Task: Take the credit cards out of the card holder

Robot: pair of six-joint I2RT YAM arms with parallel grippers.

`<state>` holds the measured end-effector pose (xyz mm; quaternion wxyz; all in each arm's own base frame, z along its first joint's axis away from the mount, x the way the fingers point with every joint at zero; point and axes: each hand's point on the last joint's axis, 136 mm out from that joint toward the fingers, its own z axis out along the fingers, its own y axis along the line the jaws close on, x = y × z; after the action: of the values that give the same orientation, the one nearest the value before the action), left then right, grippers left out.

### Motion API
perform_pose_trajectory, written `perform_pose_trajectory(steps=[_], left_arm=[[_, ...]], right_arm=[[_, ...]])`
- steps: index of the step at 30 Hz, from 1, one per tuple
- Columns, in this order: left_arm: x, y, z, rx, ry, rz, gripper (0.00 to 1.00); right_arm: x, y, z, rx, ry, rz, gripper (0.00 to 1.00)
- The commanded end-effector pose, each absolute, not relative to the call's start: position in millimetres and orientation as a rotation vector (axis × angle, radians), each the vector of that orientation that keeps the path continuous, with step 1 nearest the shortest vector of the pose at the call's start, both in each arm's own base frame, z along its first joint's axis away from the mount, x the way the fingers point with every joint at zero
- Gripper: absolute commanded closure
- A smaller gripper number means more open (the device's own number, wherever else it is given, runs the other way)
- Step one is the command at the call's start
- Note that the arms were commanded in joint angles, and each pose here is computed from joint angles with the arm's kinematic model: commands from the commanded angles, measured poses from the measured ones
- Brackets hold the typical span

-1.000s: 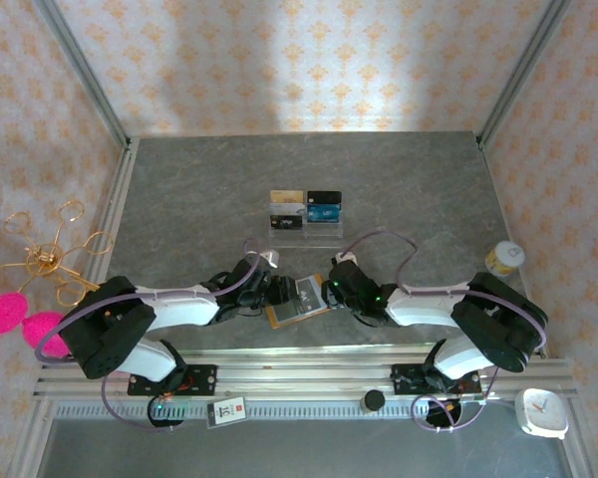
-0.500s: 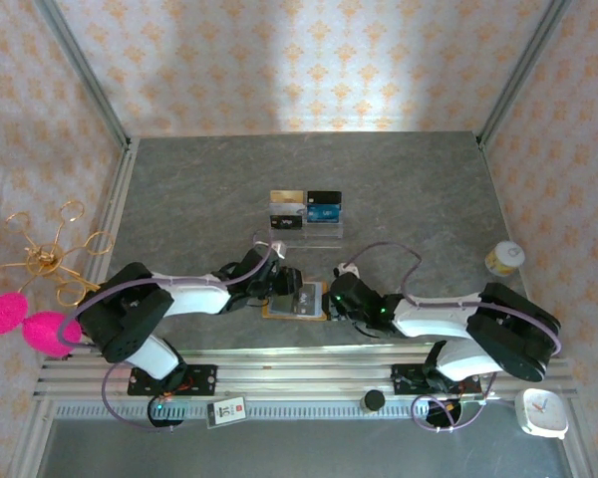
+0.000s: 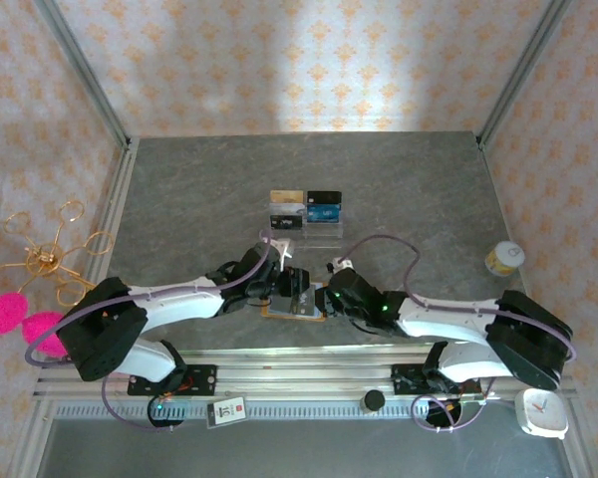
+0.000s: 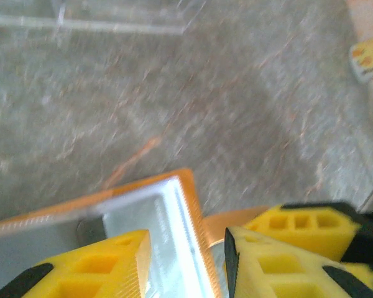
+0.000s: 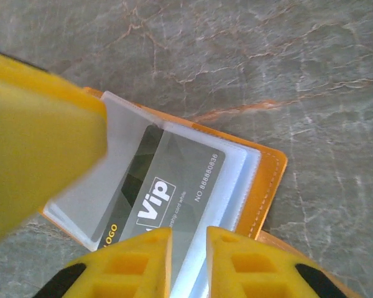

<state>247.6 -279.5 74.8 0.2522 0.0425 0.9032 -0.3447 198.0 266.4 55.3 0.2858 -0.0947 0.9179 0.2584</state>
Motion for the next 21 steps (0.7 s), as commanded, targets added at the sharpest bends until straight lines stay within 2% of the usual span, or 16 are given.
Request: perform_pose_trajectory(steps=[1, 6, 17, 21], left_arm=[[236, -274, 58, 0.115, 2.523, -0.932, 0.61], [233, -278, 54, 0.17, 2.54, -0.944, 0.56], [238, -251, 37, 0.072, 2.598, -0.821, 0.62], [235, -252, 36, 0.059, 2.593, -0.87, 0.64]], right_arm=[[203, 268, 44, -0.297, 2.475, 0.692, 0.81], [209, 265, 25, -0.306, 2.52, 0.664, 0.84], [204, 250, 4, -0.261, 2.57, 0.599, 0.86], [204, 250, 4, -0.259, 2.57, 0.597, 0.87]])
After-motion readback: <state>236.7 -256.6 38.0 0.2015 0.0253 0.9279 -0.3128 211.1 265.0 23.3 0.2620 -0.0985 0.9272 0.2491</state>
